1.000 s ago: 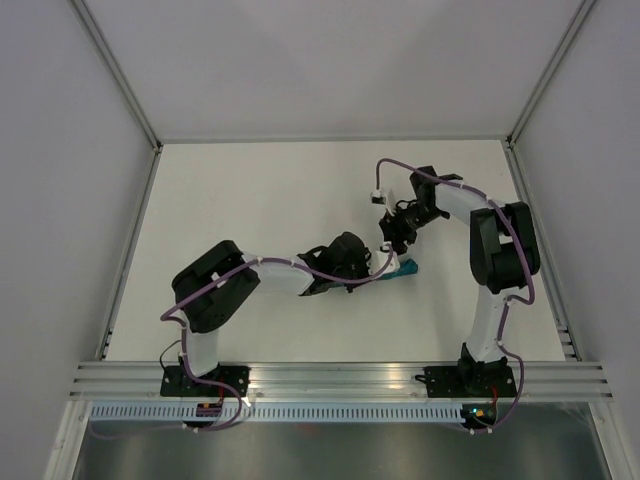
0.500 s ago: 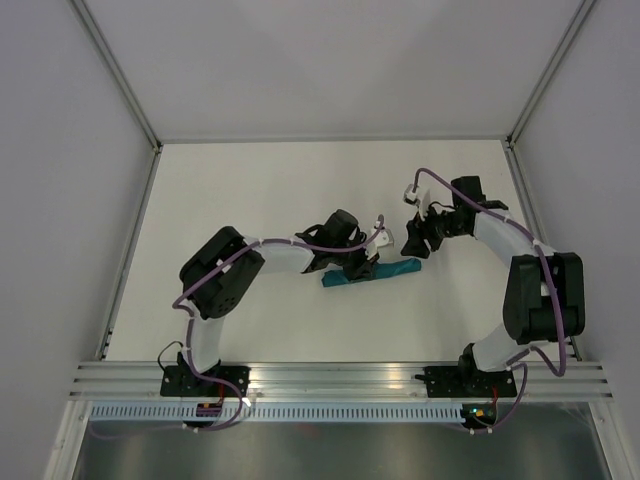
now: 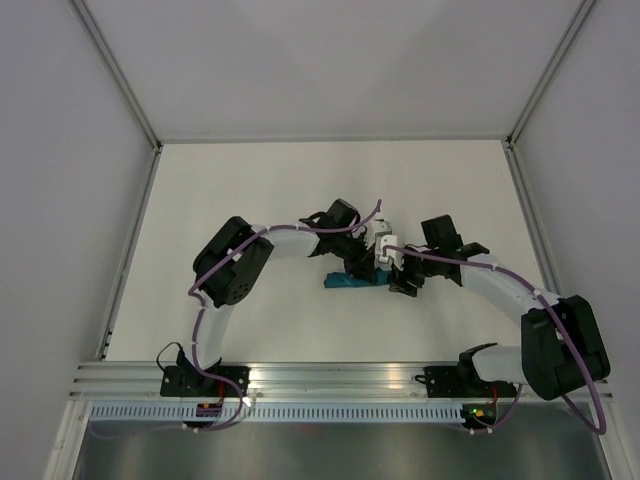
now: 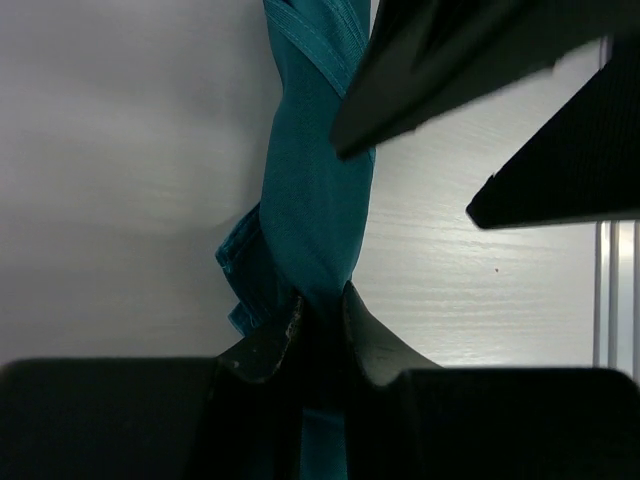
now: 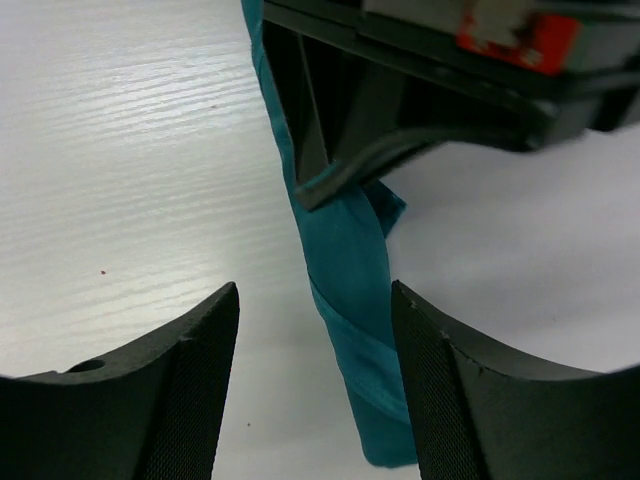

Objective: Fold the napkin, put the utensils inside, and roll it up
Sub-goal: Roll the napkin at the center of the board.

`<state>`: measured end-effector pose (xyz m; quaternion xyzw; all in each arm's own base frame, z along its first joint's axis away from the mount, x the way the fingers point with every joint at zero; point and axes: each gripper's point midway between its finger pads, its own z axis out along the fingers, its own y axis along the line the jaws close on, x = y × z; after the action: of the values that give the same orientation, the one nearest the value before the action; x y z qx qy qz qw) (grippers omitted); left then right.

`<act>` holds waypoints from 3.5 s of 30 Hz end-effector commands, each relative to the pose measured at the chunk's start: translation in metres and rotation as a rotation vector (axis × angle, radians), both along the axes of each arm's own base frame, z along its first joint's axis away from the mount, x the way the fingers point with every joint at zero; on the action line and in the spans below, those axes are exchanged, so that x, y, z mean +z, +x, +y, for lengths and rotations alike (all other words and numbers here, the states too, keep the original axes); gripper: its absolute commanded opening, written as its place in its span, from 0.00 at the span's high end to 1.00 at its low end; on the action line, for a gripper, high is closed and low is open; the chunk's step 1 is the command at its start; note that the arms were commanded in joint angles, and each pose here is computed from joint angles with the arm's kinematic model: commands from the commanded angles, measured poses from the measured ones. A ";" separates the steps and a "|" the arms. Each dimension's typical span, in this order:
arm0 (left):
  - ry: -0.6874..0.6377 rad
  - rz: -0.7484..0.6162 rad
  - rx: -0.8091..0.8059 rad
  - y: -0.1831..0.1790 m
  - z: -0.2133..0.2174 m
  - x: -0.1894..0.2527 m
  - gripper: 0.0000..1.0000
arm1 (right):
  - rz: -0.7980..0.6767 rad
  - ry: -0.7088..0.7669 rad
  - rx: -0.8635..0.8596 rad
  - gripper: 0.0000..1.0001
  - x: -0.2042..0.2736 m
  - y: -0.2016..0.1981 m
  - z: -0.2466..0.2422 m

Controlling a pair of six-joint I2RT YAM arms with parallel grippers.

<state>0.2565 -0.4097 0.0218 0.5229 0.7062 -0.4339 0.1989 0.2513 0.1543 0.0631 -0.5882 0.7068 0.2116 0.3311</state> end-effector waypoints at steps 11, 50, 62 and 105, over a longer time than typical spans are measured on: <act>0.251 0.338 -0.005 -0.047 0.041 -0.061 0.79 | -0.166 -0.090 0.092 0.32 -0.012 0.009 0.027; -0.063 0.248 0.628 0.133 0.101 0.072 0.50 | 0.185 -0.340 -0.064 0.86 -0.094 0.004 0.034; -0.169 0.206 0.812 0.135 0.130 0.144 0.50 | 0.339 -0.326 -0.418 0.87 -0.107 0.047 0.044; -0.185 0.389 1.282 0.163 0.130 0.060 0.50 | 0.656 0.037 -1.097 0.71 -0.117 0.147 0.107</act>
<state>0.3893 -0.2699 0.0652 -0.0584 0.8781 -0.3719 0.2954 0.4456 0.2866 0.0181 -0.0721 0.9233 0.2481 0.2842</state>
